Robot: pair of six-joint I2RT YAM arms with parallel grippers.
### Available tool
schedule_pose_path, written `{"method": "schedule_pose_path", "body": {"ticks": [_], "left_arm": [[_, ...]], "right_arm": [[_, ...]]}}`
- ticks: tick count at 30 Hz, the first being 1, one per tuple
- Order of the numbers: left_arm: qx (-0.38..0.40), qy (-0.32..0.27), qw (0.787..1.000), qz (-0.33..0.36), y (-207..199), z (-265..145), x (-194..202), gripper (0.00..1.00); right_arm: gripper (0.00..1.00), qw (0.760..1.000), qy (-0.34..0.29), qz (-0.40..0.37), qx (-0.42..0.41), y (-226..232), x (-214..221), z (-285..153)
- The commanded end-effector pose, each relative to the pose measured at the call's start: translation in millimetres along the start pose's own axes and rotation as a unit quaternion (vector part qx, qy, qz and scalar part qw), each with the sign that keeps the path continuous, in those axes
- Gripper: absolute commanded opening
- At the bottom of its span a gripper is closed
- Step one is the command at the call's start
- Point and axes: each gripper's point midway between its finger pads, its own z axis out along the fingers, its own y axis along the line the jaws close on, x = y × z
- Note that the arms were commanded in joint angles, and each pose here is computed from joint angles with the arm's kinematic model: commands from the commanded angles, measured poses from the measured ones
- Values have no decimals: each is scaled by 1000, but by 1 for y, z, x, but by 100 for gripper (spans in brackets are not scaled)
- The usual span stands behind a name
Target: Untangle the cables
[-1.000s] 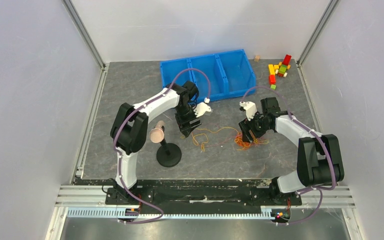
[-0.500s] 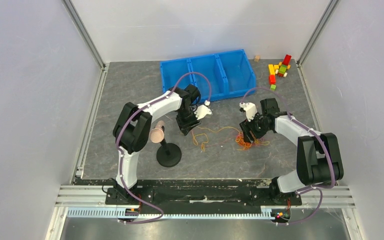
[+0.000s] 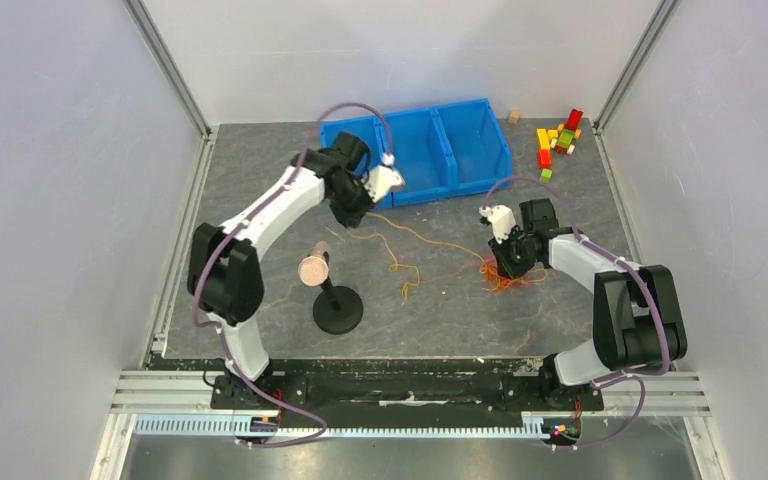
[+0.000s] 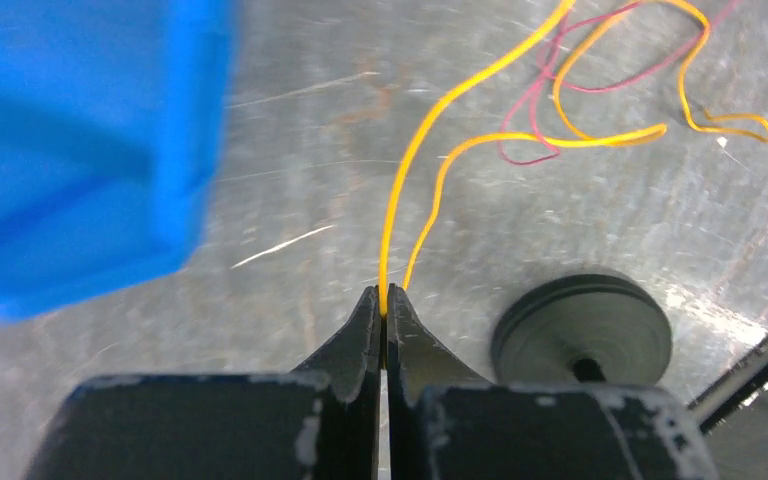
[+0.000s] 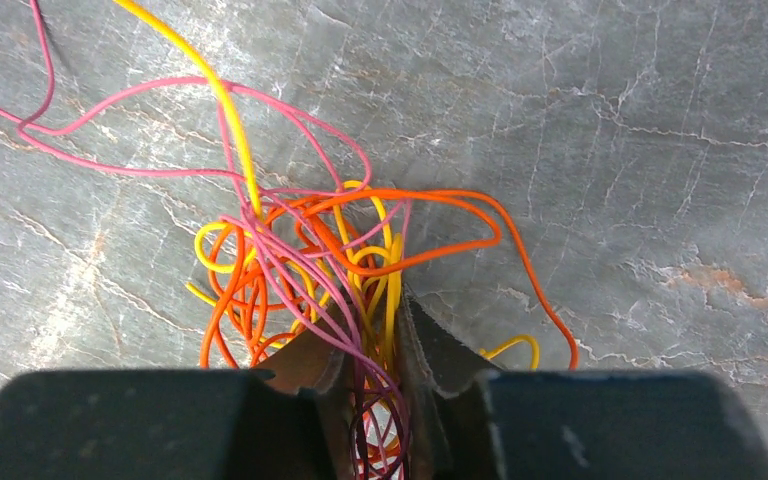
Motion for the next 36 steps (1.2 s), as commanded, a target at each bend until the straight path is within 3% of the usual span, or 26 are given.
{"method": "schedule_pose_path", "body": {"ticks": [1, 11, 16, 22, 27, 36], "left_arm": [[-72, -96, 992, -47, 44, -77, -27, 2], [-204, -279, 932, -107, 107, -236, -73, 2], [-256, -346, 896, -110, 112, -293, -90, 2], [-336, -420, 827, -160, 146, -371, -94, 2], [-354, -475, 791, -154, 147, -412, -106, 2], [-469, -510, 700, -171, 178, -483, -92, 2]], "right_arm": [[16, 996, 68, 1, 56, -24, 42, 2], [15, 994, 90, 14, 64, -39, 60, 4], [3, 992, 104, 19, 68, -45, 74, 5], [2, 989, 124, 27, 74, -56, 92, 3], [1, 988, 129, 27, 75, -58, 96, 3], [0, 984, 149, 22, 96, -69, 116, -4]]}}
